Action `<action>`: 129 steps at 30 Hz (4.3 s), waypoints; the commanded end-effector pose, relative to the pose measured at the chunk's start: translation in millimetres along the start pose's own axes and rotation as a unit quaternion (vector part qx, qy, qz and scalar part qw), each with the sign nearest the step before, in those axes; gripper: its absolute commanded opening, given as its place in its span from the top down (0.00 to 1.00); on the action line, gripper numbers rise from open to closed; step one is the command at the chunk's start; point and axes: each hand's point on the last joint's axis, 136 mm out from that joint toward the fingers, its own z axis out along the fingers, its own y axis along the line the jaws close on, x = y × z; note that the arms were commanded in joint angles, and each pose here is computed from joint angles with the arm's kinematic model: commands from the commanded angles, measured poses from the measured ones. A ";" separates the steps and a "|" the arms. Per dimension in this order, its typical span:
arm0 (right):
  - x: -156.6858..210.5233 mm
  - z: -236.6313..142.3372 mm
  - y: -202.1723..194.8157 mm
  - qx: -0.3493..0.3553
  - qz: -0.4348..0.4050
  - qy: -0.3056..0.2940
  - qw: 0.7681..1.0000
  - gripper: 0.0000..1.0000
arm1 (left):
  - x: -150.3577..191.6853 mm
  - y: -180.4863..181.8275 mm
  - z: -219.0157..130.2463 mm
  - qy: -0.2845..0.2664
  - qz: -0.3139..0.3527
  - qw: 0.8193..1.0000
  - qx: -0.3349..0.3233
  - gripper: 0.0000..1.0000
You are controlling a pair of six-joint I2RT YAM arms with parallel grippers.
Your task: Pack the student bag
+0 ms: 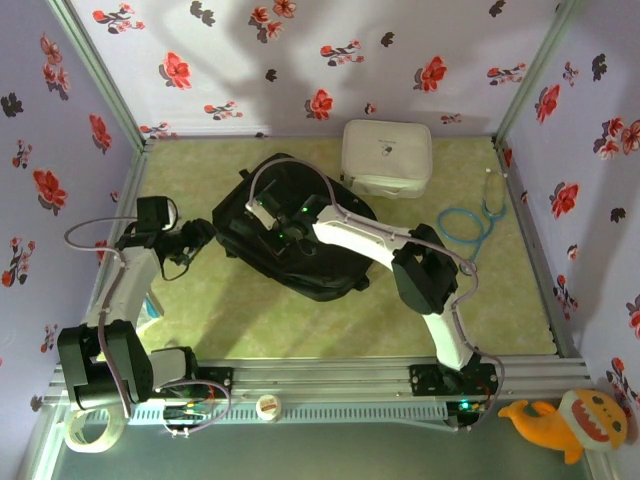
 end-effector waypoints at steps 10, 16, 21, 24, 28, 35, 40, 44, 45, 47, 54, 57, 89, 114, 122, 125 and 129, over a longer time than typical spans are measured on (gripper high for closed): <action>-16.8 -30.1 -26.0 -0.001 0.082 -0.070 0.994 1.00 | 45.7 -64.2 18.4 0.043 0.011 0.992 0.120 0.44; -17.3 -33.7 -40.8 0.027 0.108 -0.084 0.990 1.00 | 68.6 -85.4 35.1 0.072 0.029 0.987 0.141 0.44; -22.9 -39.5 -44.2 0.031 0.121 -0.099 0.987 1.00 | 87.9 -96.4 51.4 0.099 0.027 0.984 0.146 0.47; -25.1 -44.8 -44.0 0.030 0.130 -0.109 0.985 1.00 | 96.5 -95.9 63.8 0.111 0.026 0.984 0.135 0.55; -27.3 -52.5 -47.1 0.036 0.140 -0.121 0.982 1.00 | 95.4 -101.2 73.7 0.111 0.030 0.985 0.129 0.75; -22.1 -72.0 -129.2 0.198 0.216 -0.144 0.945 1.00 | 90.0 -87.9 78.9 0.097 0.039 0.991 0.087 1.00; -16.7 -90.0 -199.8 0.305 0.278 -0.157 0.897 1.00 | 95.8 -78.4 78.9 0.105 0.043 0.991 0.074 1.00; -14.0 -92.4 -234.2 0.332 0.316 -0.156 0.875 1.00 | 96.1 -78.2 76.6 0.107 0.051 0.990 0.072 1.00; -12.4 -91.6 -240.6 0.337 0.323 -0.152 0.871 1.00 | 95.6 -79.1 76.2 0.107 0.054 0.990 0.071 1.00; -10.2 -88.3 -246.9 0.339 0.329 -0.146 0.869 1.00 | 94.1 -81.3 75.3 0.109 0.063 0.990 0.069 1.00; 9.9 -72.8 -261.0 0.338 0.354 -0.092 0.867 1.00 | 75.6 -94.1 78.0 0.106 0.102 0.987 0.060 1.00; 22.6 -47.9 -262.5 0.317 0.360 -0.056 0.876 1.00 | 65.3 -92.4 83.1 0.103 0.106 0.988 0.051 1.00; 285.4 -299.0 -303.9 0.576 0.405 -0.205 0.679 0.00 | -101.9 77.1 -75.0 -0.437 0.171 0.848 -0.246 0.00; 268.6 -223.9 -338.1 0.473 0.324 -0.280 0.770 0.01 | -82.3 17.4 13.6 -0.379 0.369 0.847 -0.052 0.00; 268.2 -205.2 -343.1 0.457 0.319 -0.293 0.777 0.01 | -73.3 28.2 35.6 -0.397 0.369 0.840 -0.027 0.00; 268.3 -198.8 -346.2 0.455 0.320 -0.284 0.781 0.01 | -77.5 31.0 38.7 -0.389 0.363 0.846 -0.041 0.00; 272.8 -192.9 -348.4 0.458 0.320 -0.286 0.779 0.01 | -92.6 32.8 43.2 -0.379 0.341 0.858 -0.067 0.00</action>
